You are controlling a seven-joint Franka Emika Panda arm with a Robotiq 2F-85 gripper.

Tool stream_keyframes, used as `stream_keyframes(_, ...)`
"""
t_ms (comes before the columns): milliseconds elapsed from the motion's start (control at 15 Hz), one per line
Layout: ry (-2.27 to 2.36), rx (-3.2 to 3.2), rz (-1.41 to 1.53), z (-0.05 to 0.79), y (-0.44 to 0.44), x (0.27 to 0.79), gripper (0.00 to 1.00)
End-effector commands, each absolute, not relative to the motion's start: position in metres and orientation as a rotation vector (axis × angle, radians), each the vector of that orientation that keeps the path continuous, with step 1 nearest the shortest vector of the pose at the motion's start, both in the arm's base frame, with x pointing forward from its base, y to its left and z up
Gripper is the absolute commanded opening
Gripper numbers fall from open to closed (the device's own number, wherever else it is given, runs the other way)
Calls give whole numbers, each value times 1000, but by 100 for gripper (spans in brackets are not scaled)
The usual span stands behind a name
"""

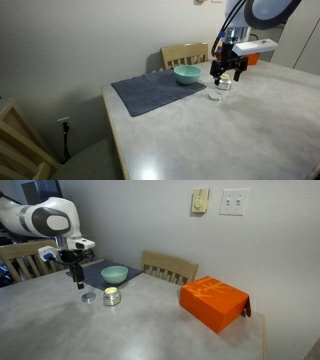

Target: Take the silver lid from the table and put it on the silver container

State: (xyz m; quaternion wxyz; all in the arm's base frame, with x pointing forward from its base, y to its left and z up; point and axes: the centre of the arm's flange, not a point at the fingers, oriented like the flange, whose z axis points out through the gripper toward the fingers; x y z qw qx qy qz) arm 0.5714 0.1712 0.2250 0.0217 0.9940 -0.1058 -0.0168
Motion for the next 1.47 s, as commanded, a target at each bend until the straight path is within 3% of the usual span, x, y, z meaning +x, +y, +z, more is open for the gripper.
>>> stream_keyframes(0, -306, 3097, -35, 201, 179, 590, 100)
stream_keyframes(800, -389, 3117, 240, 194, 175, 575, 100)
stream_keyframes(1400, -472, 3149, 142, 167, 156, 579, 100)
